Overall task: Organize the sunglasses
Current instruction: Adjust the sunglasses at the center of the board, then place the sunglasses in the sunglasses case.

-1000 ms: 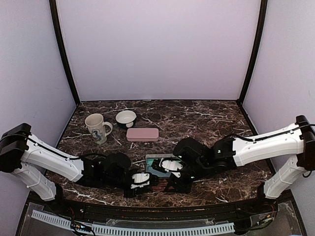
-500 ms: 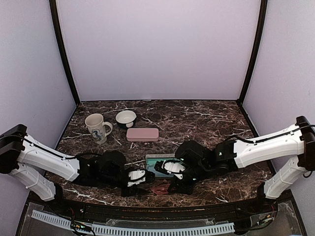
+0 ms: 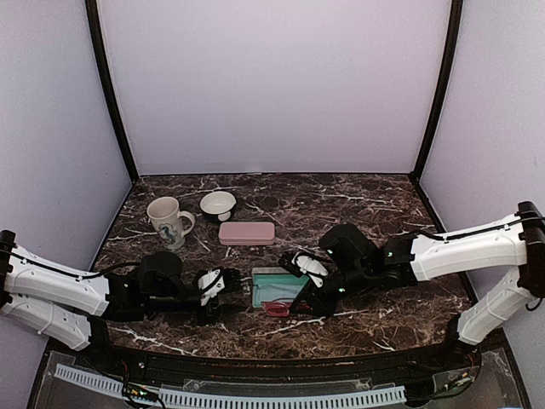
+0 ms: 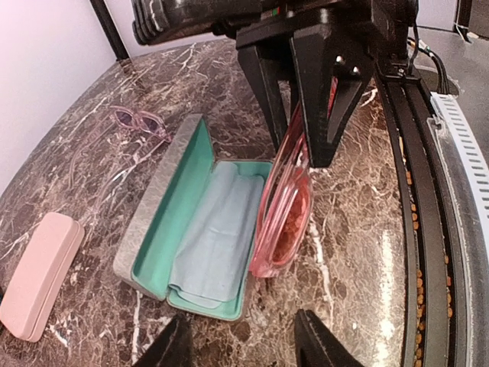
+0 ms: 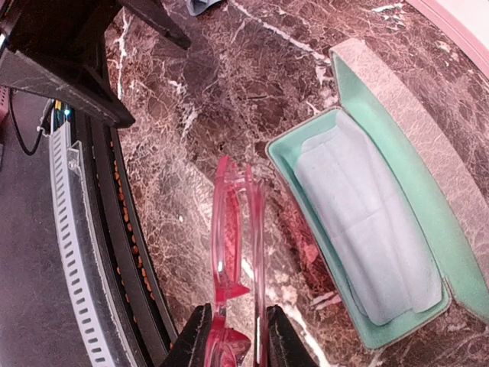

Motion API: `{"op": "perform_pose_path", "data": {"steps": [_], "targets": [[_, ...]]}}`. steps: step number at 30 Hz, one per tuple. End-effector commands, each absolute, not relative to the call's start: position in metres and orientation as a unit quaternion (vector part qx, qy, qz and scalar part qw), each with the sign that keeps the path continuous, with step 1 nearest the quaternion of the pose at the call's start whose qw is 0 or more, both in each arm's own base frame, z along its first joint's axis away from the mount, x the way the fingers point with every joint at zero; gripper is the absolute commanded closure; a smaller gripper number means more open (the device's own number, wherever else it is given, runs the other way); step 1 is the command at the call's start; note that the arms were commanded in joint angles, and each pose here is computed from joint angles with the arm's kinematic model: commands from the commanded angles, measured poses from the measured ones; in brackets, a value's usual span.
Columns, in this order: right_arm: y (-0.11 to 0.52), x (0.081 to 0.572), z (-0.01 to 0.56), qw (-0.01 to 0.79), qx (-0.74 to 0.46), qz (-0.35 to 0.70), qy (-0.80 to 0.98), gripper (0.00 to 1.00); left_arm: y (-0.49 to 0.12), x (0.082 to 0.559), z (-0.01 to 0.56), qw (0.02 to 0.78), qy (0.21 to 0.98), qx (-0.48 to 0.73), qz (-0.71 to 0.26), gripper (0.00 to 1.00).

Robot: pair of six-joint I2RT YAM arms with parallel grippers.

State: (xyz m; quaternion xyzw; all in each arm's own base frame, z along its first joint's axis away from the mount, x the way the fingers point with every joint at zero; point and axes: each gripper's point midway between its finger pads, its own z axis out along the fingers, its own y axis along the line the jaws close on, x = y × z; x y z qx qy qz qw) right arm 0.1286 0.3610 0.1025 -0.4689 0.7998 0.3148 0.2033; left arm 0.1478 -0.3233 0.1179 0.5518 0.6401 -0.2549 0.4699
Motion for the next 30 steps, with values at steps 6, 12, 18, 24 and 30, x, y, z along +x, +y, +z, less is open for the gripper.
{"op": "perform_pose_path", "data": {"steps": [6,12,18,24,30], "targets": [[0.383,0.153,0.107,0.232,-0.460,0.377,0.770,0.78,-0.316,0.156,0.128,0.496,0.647,0.520,-0.256,0.53],[0.386,0.163,0.102,0.243,-0.475,0.381,0.755,0.78,-0.319,0.155,0.127,0.491,0.648,0.521,-0.261,0.53],[0.388,0.168,0.105,0.263,-0.498,0.387,0.730,0.79,-0.322,0.155,0.124,0.485,0.648,0.524,-0.264,0.53],[0.389,0.169,0.087,0.254,-0.517,0.376,0.725,0.80,-0.324,0.154,0.123,0.479,0.649,0.527,-0.266,0.53],[0.388,0.175,0.084,0.266,-0.522,0.368,0.722,0.80,-0.325,0.153,0.122,0.475,0.650,0.528,-0.270,0.53]]}}
